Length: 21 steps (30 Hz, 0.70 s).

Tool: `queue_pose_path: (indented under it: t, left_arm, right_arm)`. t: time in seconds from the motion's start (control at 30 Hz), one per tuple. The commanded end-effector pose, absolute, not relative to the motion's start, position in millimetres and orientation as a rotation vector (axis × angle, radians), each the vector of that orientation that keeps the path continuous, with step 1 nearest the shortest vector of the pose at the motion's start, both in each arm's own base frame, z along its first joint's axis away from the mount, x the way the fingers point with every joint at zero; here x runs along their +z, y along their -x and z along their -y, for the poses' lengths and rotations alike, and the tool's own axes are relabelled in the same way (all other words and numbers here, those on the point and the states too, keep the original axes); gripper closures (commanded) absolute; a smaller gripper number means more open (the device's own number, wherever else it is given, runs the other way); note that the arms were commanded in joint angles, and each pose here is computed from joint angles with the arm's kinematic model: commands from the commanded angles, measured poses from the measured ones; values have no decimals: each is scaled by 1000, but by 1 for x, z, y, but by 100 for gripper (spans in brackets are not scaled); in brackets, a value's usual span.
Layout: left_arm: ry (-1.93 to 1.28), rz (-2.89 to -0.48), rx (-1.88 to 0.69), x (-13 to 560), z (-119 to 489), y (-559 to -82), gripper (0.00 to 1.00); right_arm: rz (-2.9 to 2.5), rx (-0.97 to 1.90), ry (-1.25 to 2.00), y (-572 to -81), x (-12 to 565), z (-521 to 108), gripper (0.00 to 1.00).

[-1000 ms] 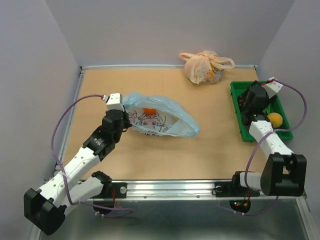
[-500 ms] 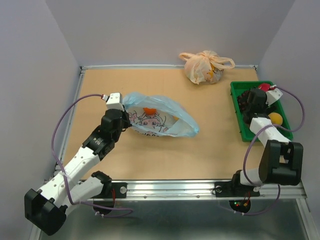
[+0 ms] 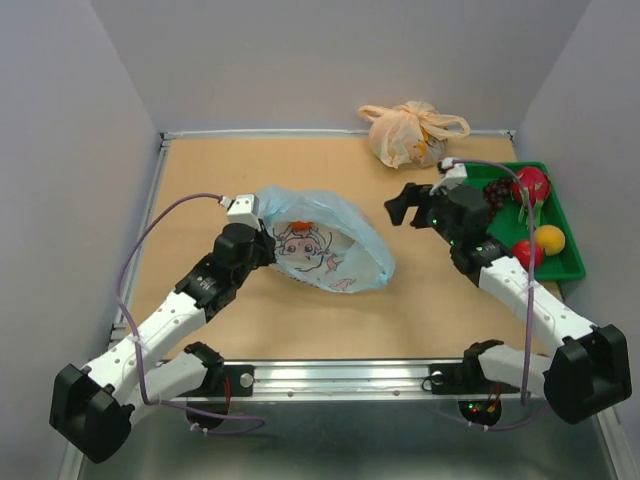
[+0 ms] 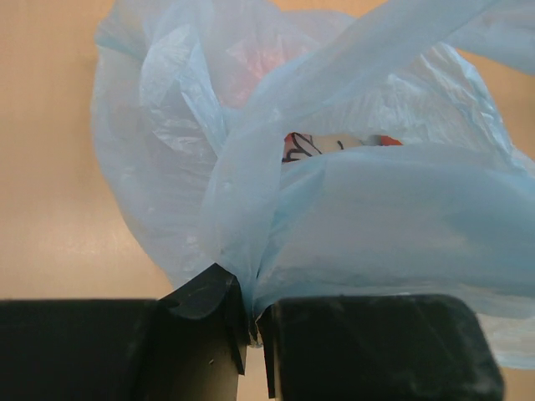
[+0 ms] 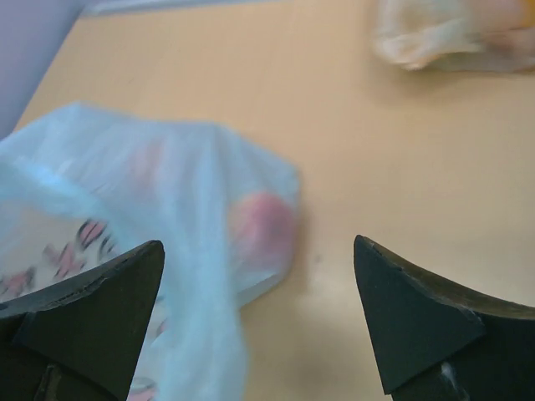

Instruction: Untie the knot of the plastic bag and take out the fruit

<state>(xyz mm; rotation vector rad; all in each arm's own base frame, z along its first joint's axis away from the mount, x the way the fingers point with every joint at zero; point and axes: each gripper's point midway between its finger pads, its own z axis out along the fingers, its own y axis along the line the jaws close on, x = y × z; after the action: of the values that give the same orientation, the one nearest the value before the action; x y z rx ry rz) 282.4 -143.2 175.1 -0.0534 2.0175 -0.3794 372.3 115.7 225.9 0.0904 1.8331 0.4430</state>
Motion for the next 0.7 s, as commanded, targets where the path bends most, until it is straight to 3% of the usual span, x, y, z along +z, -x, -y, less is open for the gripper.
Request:
queue_pose_path:
  t: [0.0,0.23,0.33,0.4,0.53,0.67]
  left_arm:
    - [110,-2031,-487,166,162,-268,81]
    - [180,-2029,-525,154,163,-254,81]
    - [181,-1999,-488,162,158,-259,88]
    - [168,-1969,-428,178,153,-268,100]
    - [103,-1918,-399,220,166,-287,100]
    - [-14,-1879,-499,265,221,-290,100]
  right_arm:
    - [-1763,643,316,-339,255,-205,2]
    - [-1808,698,591,-290,219,-305,4]
    - [-1860,701,604,-291,191,-320,7]
    - [-1883,734,623,-286,175,-327,8]
    - [-1866,733,528,-298,162,-329,8]
    - [-1876,654,330,-317,152,-313,8]
